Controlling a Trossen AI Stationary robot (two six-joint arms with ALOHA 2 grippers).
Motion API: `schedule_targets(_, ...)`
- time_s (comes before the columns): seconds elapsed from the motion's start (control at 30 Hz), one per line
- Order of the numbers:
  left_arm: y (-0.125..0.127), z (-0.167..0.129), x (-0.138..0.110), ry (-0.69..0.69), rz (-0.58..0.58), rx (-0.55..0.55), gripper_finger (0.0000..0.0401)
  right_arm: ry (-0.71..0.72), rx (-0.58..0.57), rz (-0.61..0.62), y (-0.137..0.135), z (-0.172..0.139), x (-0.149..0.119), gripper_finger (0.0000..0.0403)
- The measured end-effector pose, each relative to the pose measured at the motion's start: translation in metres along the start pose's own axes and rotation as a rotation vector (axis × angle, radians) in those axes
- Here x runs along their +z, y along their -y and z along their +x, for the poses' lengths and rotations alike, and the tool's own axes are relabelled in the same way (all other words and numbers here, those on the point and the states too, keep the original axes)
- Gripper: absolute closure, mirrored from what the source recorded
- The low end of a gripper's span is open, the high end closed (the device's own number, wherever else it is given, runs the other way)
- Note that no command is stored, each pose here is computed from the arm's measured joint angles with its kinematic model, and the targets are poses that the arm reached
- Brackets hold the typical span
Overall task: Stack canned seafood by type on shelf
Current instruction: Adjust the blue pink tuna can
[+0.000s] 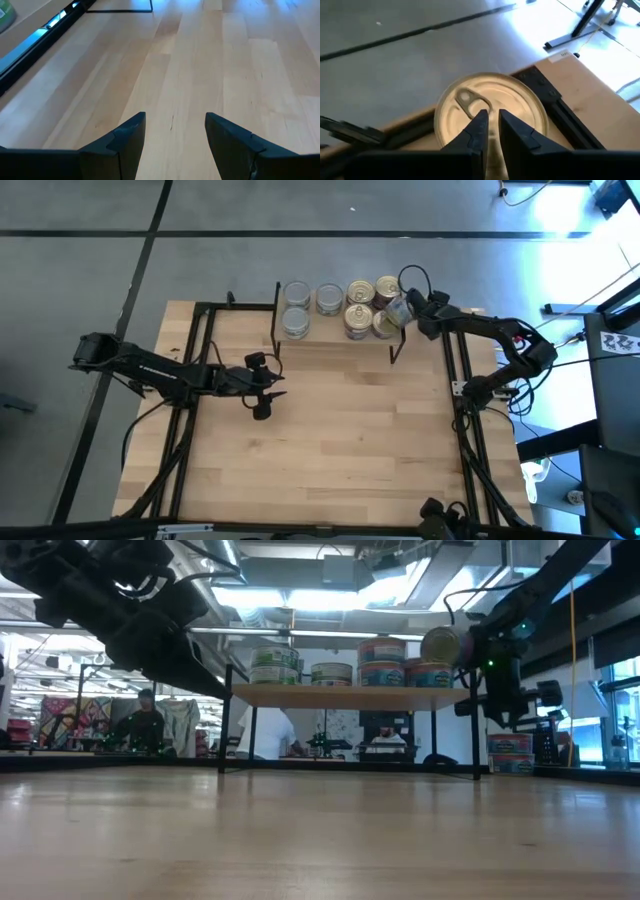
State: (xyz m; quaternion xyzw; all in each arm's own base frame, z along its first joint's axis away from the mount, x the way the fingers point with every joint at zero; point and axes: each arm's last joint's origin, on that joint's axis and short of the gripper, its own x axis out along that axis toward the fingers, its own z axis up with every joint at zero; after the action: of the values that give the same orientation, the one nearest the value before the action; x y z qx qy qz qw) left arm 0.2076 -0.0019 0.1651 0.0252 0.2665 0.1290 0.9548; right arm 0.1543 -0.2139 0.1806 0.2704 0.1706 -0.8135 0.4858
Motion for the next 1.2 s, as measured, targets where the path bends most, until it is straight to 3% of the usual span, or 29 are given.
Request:
schedule_targets(0.6,0.000,0.000,0.000,0.001,0.000,-0.001,0.0198,0.018,0.011,-0.012,0.001,-0.003,0.004,0.0356)
schedule_targets(1.2,0.000,0.000,-0.001,-0.011,-0.011,0.022,0.0198,0.101,0.148,-0.075,0.017,-0.045,0.031,0.0356)
